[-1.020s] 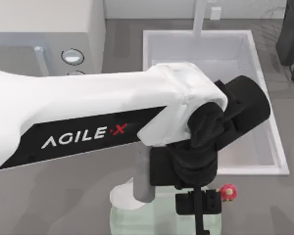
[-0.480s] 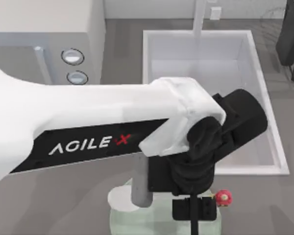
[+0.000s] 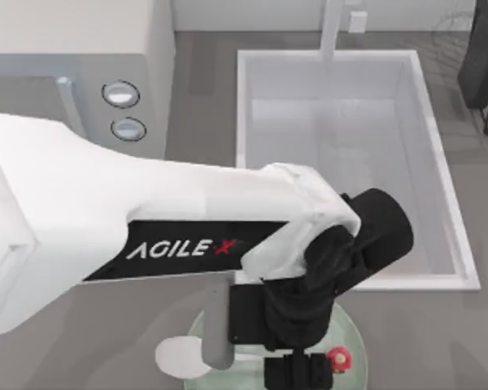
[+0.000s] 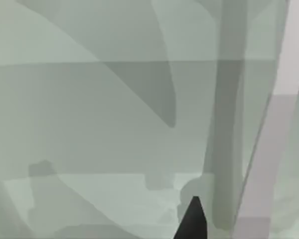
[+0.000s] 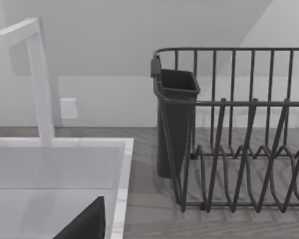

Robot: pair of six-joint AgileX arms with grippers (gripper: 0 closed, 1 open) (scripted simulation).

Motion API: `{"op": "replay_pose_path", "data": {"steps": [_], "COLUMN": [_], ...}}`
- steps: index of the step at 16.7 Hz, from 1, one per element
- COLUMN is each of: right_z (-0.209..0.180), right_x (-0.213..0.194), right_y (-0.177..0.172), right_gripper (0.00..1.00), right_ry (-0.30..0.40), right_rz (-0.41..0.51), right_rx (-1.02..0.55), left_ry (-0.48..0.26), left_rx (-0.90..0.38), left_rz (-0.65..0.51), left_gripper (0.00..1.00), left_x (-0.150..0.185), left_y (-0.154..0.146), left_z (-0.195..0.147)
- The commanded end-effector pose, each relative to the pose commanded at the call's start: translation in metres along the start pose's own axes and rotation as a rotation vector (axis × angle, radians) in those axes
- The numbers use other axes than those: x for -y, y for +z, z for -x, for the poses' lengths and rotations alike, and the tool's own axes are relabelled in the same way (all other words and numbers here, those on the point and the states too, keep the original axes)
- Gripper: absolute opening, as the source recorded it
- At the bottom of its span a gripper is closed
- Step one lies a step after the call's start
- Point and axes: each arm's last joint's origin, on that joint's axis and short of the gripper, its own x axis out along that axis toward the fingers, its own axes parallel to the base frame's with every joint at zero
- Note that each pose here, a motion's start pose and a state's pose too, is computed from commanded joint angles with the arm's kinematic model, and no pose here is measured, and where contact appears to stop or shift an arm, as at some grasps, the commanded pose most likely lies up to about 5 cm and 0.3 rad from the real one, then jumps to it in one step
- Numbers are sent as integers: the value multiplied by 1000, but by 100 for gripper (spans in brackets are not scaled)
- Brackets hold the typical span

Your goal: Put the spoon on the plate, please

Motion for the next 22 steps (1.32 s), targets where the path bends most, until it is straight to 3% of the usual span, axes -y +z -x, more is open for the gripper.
{"op": "replay_pose_path", "data": {"steps": [5, 18, 22], "right_z": [0, 0, 0], "right_x": [0, 0, 0], "right_y": [0, 0, 0], "right_gripper": [100, 100, 100], "right_ry": [0, 0, 0], "right_rz": [0, 0, 0], "right_rx": [0, 0, 0], "left_ry": [0, 0, 0], "left_rx": [0, 0, 0], "left_rz": [0, 0, 0], "left_gripper": [0, 98, 100], "left_x": [0, 0, 0], "left_y": [0, 0, 0], "left_z": [0, 0, 0]}}
